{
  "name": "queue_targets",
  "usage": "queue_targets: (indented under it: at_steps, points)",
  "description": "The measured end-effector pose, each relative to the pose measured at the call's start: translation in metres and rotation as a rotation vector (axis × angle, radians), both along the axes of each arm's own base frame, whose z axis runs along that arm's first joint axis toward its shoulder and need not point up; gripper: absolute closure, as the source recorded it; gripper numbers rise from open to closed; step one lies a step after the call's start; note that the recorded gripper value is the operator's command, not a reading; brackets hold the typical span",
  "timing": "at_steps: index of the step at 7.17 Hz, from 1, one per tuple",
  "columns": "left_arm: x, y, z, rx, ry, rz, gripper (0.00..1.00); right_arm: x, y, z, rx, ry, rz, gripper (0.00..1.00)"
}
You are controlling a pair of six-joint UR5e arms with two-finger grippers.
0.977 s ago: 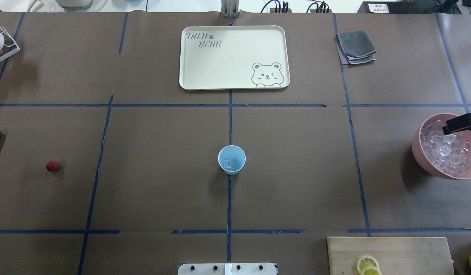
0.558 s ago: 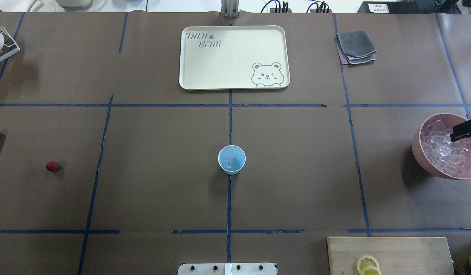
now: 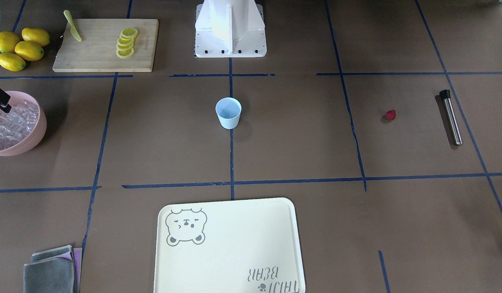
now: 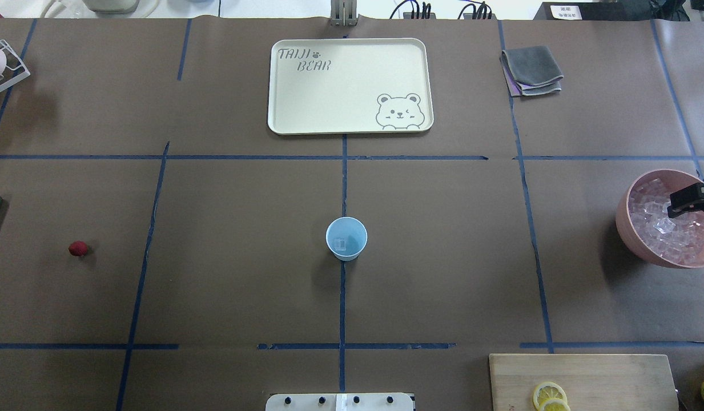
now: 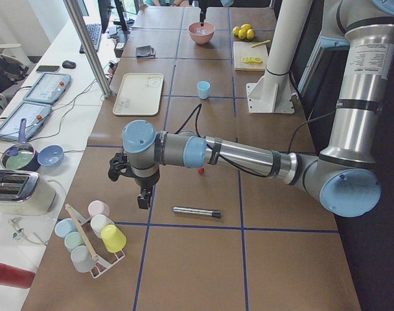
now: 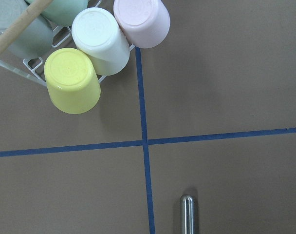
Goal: Mash ice and strawberries in cup
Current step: 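Lower the right gripper into the bowl and grasp another ice cube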
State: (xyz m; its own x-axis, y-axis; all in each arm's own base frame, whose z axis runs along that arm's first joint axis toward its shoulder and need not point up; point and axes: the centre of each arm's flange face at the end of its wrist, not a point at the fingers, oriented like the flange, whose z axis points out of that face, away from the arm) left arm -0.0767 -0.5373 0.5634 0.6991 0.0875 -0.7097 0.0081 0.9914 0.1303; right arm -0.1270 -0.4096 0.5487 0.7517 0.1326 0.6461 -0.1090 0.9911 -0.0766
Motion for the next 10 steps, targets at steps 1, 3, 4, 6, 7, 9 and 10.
queue_targets:
  at_steps: [1,3,4,6,7,9,10]
  points:
    - [0.000,0.000,0.000,0.000,0.000,0.000,0.00,-0.008,0.002,0.000,0.000,0.000,-0.019,0.01]
    - [0.000,0.000,-0.001,0.003,0.000,-0.001,0.00,-0.019,0.004,0.005,-0.006,0.005,-0.045,0.14]
    - [0.000,0.000,-0.003,0.007,-0.001,-0.001,0.00,-0.022,0.005,0.008,-0.010,0.010,-0.051,0.18]
    - [0.000,0.001,-0.007,0.014,-0.001,-0.001,0.00,-0.033,-0.008,0.010,-0.012,0.010,-0.052,0.23]
    - [-0.001,0.001,-0.007,0.015,-0.001,-0.001,0.00,-0.037,-0.015,0.013,-0.019,0.010,-0.049,0.25]
    - [0.000,0.001,-0.008,0.016,-0.001,-0.001,0.00,-0.039,-0.018,0.015,-0.033,0.008,-0.041,0.26]
    - [-0.001,0.001,-0.008,0.016,-0.001,-0.001,0.00,-0.041,-0.017,0.015,-0.042,0.007,-0.034,0.27]
